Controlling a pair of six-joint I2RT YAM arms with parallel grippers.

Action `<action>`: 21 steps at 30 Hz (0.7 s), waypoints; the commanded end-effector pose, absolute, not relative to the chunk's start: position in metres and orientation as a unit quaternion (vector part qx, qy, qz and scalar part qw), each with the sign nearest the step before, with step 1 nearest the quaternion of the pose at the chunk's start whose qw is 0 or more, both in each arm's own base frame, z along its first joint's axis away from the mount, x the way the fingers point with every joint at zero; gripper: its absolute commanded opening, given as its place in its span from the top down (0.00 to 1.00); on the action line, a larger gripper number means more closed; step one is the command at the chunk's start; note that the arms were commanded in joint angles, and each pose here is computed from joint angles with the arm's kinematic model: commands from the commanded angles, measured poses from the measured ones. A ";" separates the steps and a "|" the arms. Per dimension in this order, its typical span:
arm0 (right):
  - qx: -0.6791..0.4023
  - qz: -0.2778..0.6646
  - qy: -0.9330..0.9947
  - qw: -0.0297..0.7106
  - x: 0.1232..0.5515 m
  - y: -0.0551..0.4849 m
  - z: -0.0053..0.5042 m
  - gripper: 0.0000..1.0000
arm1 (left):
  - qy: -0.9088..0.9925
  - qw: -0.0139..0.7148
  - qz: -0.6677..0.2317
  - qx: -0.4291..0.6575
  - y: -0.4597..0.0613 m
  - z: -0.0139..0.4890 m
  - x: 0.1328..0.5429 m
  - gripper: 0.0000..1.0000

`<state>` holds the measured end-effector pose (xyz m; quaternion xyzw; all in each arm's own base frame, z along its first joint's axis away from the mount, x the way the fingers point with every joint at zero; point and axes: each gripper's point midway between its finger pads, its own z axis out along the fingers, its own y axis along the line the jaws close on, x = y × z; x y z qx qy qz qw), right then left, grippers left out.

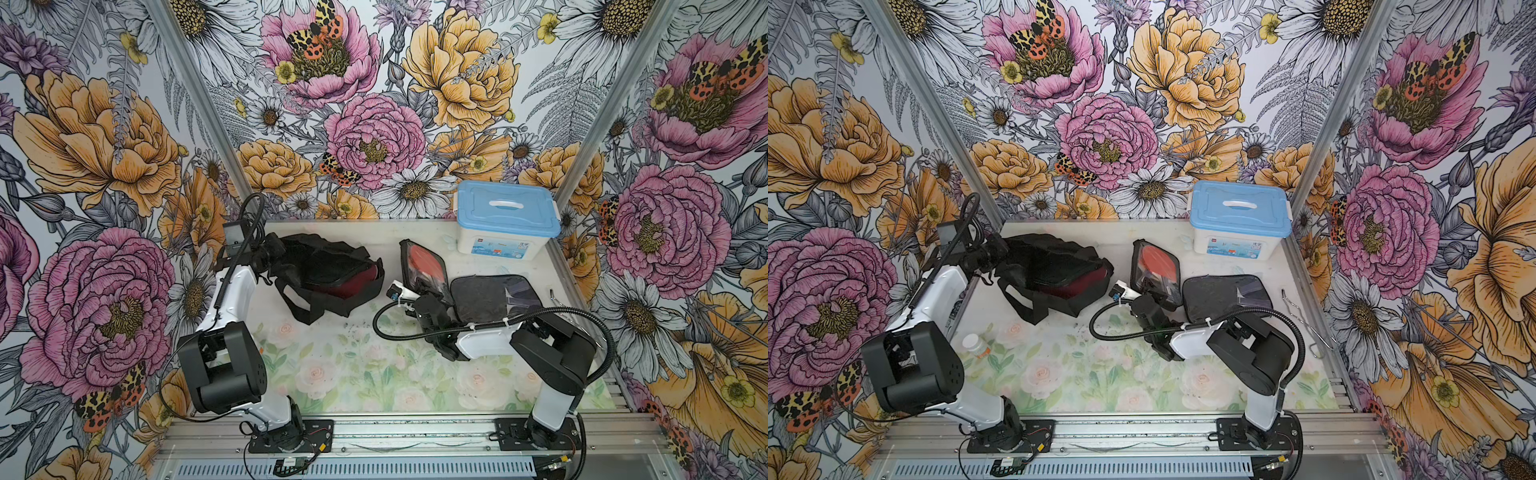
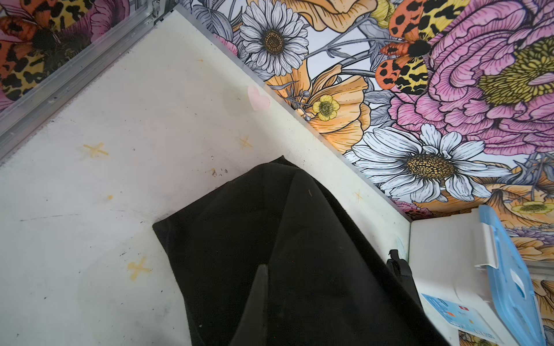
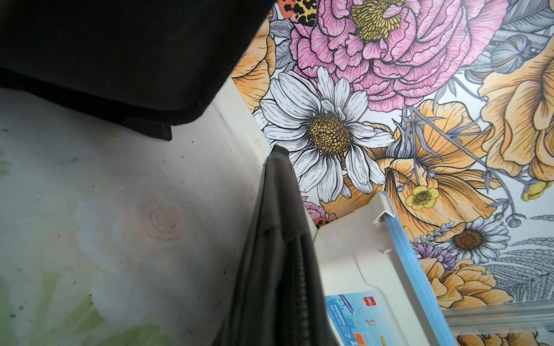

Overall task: Remove the ping pong set from the canvas bag
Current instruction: Place the ping pong set at the center of the board.

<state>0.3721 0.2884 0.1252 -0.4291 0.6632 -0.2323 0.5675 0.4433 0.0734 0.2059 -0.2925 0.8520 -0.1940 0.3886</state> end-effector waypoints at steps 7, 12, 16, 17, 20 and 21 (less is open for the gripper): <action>-0.460 -0.236 0.665 0.539 0.372 0.304 0.086 1.00 | 0.856 0.363 -0.186 -0.317 0.084 0.181 0.438 1.00; -0.480 -0.239 0.662 0.524 0.374 0.310 0.071 1.00 | 0.856 0.362 -0.188 -0.318 0.084 0.181 0.438 1.00; -0.491 -0.243 0.659 0.516 0.376 0.313 0.061 0.98 | 0.855 0.363 -0.191 -0.318 0.084 0.181 0.438 1.00; -0.494 -0.244 0.658 0.513 0.376 0.314 0.059 0.98 | 0.855 0.363 -0.191 -0.317 0.083 0.181 0.438 1.00; -0.497 -0.247 0.657 0.510 0.378 0.315 0.056 0.95 | 0.855 0.362 -0.191 -0.317 0.083 0.181 0.438 1.00; -0.497 -0.247 0.658 0.509 0.378 0.315 0.056 0.94 | 0.855 0.363 -0.192 -0.317 0.083 0.182 0.438 1.00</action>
